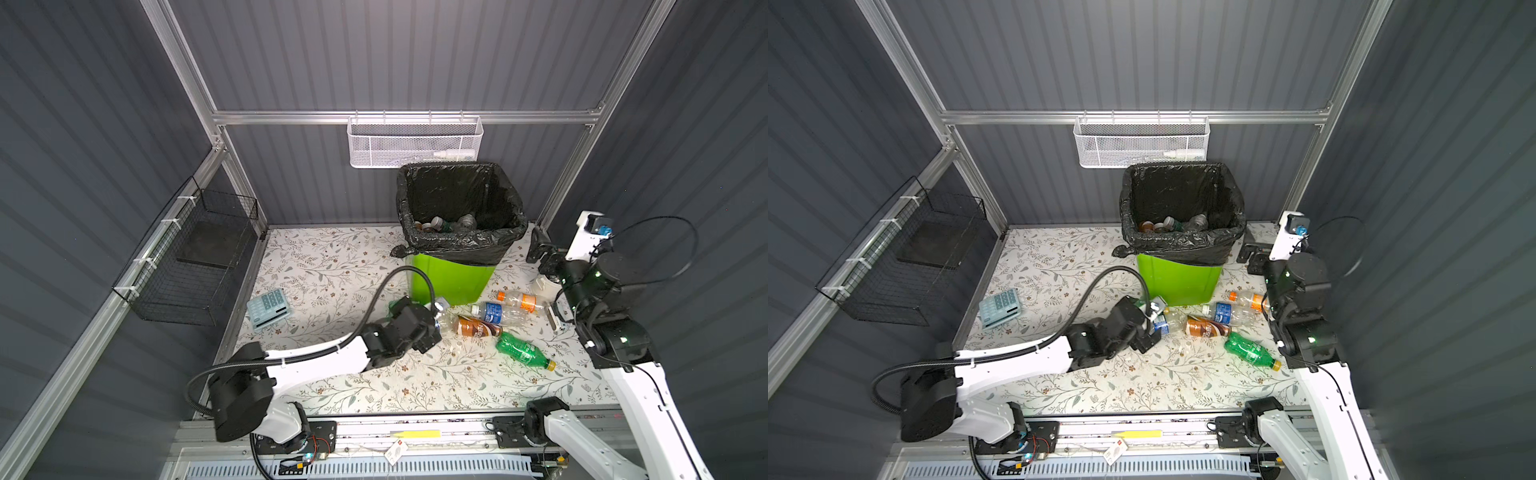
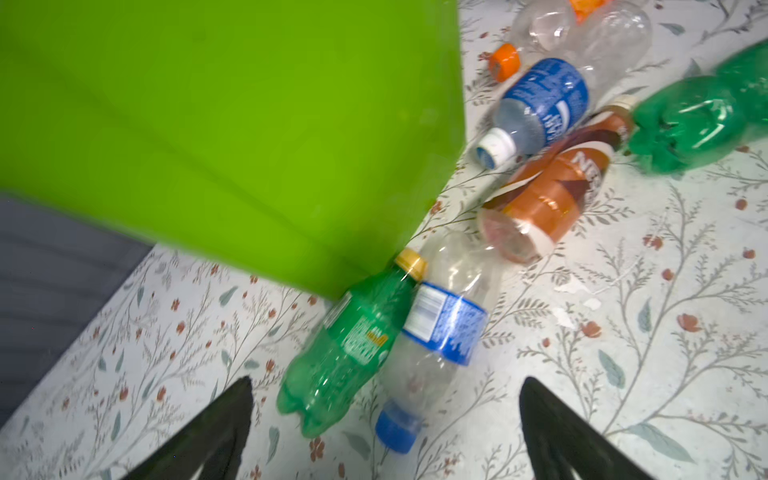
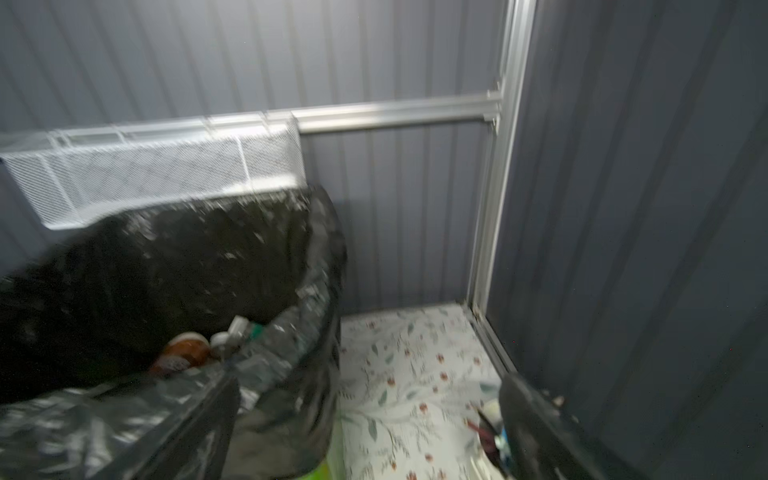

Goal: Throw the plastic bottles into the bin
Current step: 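Lower the left gripper onto the green yellow-cap bottle while the right arm withdraws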

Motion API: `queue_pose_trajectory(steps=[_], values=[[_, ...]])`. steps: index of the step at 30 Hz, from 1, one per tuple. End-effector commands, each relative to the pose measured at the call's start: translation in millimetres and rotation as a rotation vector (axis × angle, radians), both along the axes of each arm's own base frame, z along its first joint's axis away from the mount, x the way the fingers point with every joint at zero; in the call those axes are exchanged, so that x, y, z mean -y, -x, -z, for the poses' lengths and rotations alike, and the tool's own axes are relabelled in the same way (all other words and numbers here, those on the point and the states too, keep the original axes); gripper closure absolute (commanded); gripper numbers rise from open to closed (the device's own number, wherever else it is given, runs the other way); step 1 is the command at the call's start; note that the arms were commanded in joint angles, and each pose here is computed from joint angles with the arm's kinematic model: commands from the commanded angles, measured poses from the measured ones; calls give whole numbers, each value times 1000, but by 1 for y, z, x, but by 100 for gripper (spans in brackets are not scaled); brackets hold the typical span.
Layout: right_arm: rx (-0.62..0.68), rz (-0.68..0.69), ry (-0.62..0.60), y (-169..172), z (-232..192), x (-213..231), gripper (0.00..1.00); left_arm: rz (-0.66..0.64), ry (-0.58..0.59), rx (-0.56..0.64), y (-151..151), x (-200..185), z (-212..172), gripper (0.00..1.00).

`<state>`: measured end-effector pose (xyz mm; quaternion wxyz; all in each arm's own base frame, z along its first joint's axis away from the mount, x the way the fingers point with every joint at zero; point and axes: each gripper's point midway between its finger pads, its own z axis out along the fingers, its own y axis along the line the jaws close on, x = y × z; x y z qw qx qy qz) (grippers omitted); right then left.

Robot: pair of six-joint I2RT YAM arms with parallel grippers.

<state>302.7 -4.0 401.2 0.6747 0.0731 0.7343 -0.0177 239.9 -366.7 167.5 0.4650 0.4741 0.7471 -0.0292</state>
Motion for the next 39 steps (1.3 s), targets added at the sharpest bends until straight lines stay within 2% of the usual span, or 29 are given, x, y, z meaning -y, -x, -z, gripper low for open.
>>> queue_pose_trajectory(steps=[1,7,11,17,23,31,39], values=[[9,74,-100,20,8,21,1,118,-104,60,11,31,2,0],[-6,162,-174,38,30,50,1,414,-110,-20,41,109,21,0],[-1,161,-210,43,32,57,1,582,-119,9,57,158,31,0],[-24,122,-232,37,39,55,1,767,-119,24,76,208,53,0],[-47,76,-257,27,46,49,1,853,-148,71,85,239,79,0],[-67,54,-274,24,55,46,1,884,-166,125,85,263,94,0],[-78,34,-288,22,60,43,1,906,-217,94,87,272,118,2]])
